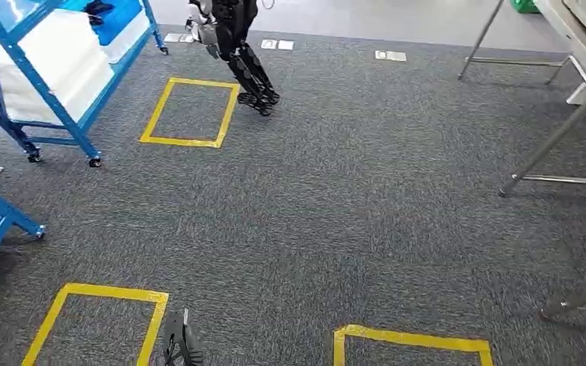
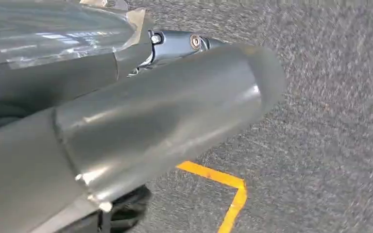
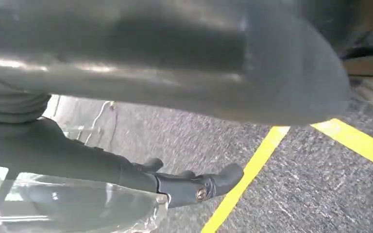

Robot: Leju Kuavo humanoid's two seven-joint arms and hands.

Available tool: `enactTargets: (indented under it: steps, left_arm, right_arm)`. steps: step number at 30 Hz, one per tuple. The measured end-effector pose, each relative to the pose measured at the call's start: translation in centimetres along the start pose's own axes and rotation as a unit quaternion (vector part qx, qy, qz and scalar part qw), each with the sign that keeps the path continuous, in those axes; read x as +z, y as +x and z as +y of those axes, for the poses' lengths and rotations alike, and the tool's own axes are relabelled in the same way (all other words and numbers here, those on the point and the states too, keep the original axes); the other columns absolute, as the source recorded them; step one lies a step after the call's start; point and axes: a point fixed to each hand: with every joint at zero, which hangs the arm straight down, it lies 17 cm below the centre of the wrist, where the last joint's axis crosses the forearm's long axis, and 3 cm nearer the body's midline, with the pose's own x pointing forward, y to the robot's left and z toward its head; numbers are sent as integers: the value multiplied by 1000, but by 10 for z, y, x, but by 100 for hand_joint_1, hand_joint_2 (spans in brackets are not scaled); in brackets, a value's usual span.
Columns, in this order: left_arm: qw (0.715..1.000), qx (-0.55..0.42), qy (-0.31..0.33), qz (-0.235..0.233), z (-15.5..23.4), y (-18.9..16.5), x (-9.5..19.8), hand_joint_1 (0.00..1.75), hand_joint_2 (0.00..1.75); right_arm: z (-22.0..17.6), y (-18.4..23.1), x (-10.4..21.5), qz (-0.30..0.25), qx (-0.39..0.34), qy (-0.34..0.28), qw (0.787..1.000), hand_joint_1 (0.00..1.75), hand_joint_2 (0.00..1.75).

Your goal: Take the parts from the cabinet and place them on the table.

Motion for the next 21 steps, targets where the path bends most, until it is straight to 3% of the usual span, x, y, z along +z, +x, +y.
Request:
enactTargets:
  steps: [21]
  left_arm:
    - [1000,4,-7,6,-1,-7,2,0,0]
  right_arm:
    - [-3,1,0,-1,3,-2,1000,0,0]
